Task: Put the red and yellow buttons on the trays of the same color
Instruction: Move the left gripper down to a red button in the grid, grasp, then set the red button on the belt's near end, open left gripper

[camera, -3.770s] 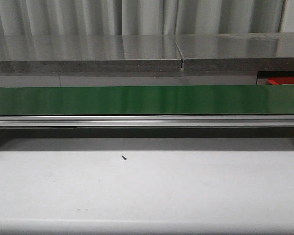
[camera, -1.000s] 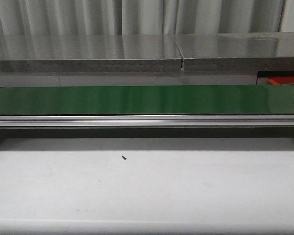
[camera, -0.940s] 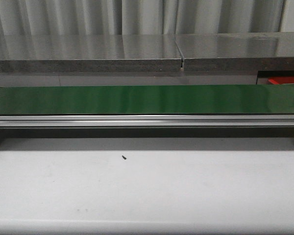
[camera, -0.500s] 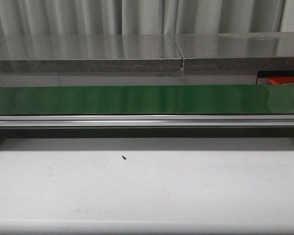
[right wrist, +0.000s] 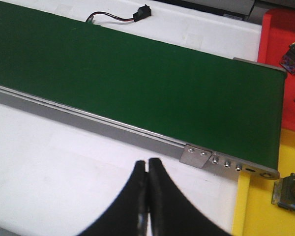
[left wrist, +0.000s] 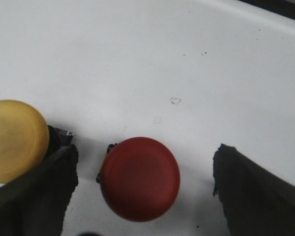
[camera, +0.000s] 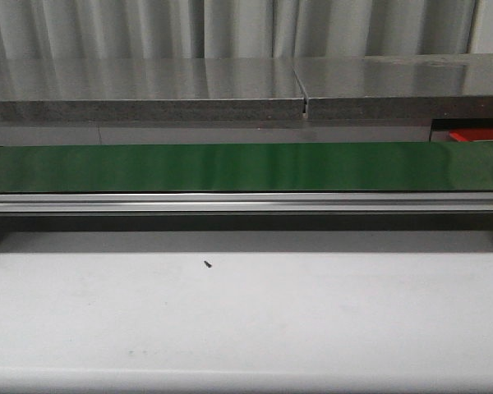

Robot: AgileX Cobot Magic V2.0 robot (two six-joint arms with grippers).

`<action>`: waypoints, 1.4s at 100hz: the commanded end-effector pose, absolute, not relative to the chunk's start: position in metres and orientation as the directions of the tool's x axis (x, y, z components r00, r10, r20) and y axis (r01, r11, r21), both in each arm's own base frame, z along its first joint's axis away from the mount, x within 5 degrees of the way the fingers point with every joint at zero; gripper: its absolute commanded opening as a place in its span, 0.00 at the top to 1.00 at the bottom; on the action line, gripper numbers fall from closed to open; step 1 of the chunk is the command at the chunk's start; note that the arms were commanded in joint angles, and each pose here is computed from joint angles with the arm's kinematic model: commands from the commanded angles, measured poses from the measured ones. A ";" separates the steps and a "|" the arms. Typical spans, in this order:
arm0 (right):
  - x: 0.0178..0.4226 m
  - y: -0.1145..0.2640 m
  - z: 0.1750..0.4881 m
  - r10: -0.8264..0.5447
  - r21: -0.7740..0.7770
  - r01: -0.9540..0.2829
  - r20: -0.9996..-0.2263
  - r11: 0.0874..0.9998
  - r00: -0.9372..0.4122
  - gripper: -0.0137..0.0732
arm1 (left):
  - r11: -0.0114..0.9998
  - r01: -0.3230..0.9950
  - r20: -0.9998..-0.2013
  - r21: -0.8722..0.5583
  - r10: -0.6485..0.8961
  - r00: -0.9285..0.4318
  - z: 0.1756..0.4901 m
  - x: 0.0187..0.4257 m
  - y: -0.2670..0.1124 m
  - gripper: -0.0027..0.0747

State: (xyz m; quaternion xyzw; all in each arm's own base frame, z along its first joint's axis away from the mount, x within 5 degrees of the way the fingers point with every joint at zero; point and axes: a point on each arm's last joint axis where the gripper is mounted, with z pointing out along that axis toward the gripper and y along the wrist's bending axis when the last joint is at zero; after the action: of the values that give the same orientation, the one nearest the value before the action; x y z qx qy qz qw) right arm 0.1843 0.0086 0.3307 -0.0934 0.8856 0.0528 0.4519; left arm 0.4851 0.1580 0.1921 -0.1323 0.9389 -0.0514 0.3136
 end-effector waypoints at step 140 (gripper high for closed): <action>0.185 0.008 0.346 -0.113 -0.010 -0.203 -0.857 0.979 -0.502 0.92 | 0.969 -0.088 -0.797 -0.232 -0.241 -0.554 0.381 0.389 0.084 0.90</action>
State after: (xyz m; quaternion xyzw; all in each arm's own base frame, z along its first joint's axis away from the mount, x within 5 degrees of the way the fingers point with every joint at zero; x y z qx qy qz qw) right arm 0.1843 0.0086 0.3307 -0.0934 0.8856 0.0528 0.4519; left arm 0.4125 0.1026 0.3423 -0.0935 0.9102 -0.0777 0.3959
